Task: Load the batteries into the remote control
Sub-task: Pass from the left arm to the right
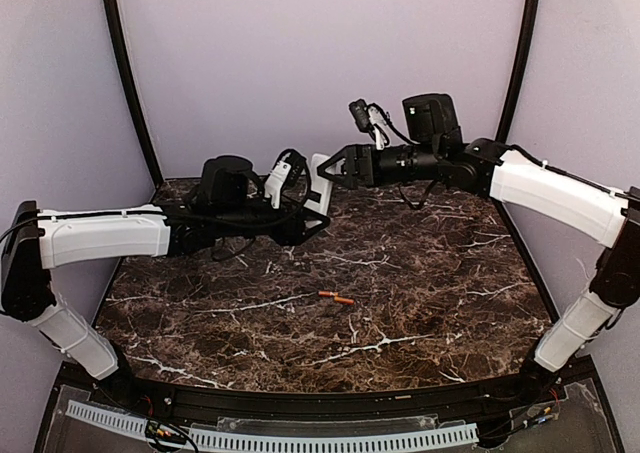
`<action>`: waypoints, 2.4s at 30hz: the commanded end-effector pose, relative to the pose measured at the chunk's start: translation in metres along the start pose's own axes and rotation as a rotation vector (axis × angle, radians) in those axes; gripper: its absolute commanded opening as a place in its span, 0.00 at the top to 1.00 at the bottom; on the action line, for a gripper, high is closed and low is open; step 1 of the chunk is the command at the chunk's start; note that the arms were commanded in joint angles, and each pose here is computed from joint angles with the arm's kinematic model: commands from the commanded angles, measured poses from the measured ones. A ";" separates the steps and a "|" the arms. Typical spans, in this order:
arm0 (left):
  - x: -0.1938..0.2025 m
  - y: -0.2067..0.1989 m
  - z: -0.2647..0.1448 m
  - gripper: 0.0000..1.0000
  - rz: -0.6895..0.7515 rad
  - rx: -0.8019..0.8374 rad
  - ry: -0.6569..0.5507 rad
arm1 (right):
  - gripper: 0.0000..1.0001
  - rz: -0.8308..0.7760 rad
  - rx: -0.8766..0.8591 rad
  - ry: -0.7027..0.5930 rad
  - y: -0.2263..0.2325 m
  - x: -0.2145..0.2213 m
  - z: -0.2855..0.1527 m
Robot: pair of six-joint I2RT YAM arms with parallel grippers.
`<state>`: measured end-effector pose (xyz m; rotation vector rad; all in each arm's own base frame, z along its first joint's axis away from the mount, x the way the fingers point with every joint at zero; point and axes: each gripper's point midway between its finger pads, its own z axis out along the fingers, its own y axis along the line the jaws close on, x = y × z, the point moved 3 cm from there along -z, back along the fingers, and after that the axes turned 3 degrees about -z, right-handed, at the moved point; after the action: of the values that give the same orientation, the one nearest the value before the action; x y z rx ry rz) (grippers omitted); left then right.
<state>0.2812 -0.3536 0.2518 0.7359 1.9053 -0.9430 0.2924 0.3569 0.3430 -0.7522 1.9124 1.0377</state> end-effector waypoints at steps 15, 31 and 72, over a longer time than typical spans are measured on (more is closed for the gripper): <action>-0.013 0.001 0.003 0.69 0.061 -0.075 -0.026 | 0.57 0.156 -0.082 0.019 -0.012 -0.003 0.030; -0.015 -0.014 0.005 0.42 0.060 0.010 0.005 | 1.00 0.201 -0.158 -0.035 -0.032 -0.004 0.006; -0.021 -0.021 0.018 0.46 -0.489 0.362 -0.029 | 1.00 0.024 -0.339 -0.163 -0.018 0.012 -0.043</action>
<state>0.2776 -0.3772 0.2560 0.4909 1.9972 -1.5649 0.2875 0.3093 0.3318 -0.7950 1.6830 1.4090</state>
